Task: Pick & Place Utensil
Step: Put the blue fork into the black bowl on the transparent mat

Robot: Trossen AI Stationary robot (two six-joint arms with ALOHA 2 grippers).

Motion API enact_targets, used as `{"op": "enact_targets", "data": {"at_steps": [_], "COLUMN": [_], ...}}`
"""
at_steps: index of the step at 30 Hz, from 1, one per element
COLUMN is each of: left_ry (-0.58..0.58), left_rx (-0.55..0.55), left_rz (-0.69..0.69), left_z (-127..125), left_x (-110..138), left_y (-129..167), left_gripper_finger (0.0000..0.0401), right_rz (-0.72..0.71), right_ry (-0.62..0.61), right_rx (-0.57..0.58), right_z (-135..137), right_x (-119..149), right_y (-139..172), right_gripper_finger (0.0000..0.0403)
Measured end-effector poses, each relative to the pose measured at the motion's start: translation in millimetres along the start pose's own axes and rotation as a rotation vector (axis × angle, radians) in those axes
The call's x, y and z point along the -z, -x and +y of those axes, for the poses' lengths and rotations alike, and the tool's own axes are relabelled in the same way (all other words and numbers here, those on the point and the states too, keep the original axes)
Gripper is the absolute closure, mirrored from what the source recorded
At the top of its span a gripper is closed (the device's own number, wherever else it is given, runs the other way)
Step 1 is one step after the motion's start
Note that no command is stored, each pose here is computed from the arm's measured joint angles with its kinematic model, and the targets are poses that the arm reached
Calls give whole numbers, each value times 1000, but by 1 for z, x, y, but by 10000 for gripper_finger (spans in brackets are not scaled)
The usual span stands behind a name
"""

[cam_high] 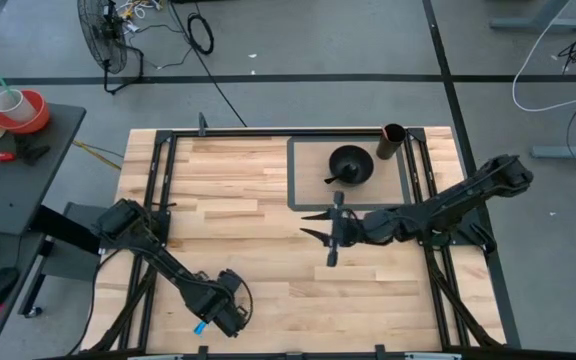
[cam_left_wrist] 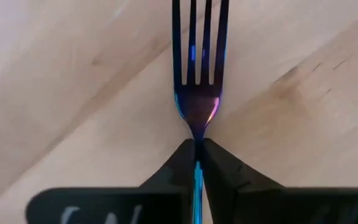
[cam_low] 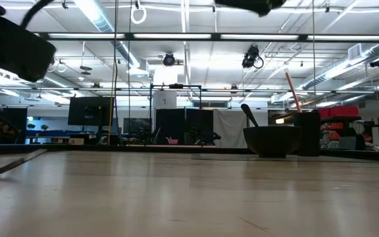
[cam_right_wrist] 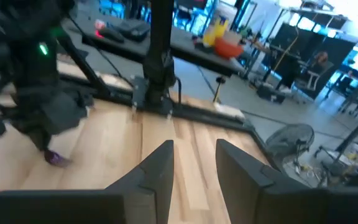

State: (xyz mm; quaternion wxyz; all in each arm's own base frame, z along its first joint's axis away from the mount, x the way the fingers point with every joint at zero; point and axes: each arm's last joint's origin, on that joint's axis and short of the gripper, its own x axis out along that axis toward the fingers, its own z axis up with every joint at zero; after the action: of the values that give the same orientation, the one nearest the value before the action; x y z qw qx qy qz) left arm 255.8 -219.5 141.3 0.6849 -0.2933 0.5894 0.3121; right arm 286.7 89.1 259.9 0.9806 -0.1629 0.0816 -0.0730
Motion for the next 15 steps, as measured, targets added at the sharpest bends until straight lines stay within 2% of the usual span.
{"op": "enact_targets", "data": {"at_steps": [6,11,15], "left_ry": [-199,-390,-519], "left_rx": [-45,9,87], "left_rz": [-146,-221,-301], "left_z": [2,-5,-11], "left_x": [-38,-76,-110], "left_y": [-6,-10,-12], "left_gripper_finger": [366,390,391], "right_rz": [-37,57,190], "right_ry": [5,30,9], "right_rx": [-34,-66,-89], "right_z": [0,5,7], "right_x": [-12,-3,11], "right_y": [15,18,21], "right_gripper_finger": [279,279,279]}}
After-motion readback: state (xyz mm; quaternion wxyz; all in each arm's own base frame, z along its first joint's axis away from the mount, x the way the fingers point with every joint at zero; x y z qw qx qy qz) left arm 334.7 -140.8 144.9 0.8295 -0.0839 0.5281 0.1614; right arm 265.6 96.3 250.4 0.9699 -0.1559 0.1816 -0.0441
